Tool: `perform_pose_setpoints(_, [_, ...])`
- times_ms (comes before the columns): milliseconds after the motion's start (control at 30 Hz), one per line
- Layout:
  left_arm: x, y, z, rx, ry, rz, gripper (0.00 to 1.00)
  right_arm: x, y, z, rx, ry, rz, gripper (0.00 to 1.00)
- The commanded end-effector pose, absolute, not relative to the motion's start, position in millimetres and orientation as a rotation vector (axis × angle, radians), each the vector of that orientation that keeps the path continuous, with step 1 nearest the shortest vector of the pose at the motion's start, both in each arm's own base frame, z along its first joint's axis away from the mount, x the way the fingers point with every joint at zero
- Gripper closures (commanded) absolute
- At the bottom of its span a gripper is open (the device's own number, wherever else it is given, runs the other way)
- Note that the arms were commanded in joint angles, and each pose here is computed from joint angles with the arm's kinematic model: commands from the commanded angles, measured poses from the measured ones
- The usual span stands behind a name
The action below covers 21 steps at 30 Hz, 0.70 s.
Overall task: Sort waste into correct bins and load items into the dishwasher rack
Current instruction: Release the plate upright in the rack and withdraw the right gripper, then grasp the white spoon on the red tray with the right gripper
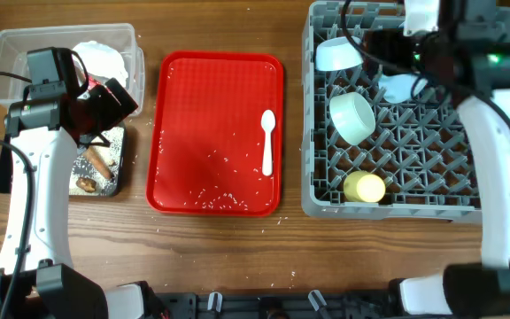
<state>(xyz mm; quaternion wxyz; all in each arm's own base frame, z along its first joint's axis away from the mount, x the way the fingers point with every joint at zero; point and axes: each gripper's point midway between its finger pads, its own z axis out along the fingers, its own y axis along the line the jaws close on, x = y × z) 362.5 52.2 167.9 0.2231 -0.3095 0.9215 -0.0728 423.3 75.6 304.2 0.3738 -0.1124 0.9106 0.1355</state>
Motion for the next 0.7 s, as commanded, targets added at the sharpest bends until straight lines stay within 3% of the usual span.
perform_pose_setpoints(0, [365,51,175,-0.819,2.536,-0.208,0.00,409,157,310,-0.281,2.334,0.771,0.10])
perform_pose_setpoints(100, [365,51,175,-0.819,2.536,-0.208,0.00,416,198,269,-0.130,2.459,0.597,0.15])
perform_pose_setpoints(233, [365,51,175,-0.819,2.536,-0.208,0.00,403,255,174,0.037,2.680,0.375,0.24])
perform_pose_setpoints(467, [365,51,175,-0.819,2.535,-0.208,0.00,391,263,52,0.013,2.939,0.179,0.50])
perform_pose_setpoints(667, [365,51,175,-0.819,2.536,-0.208,0.00,383,251,13,-0.025,2.971,0.087,0.57])
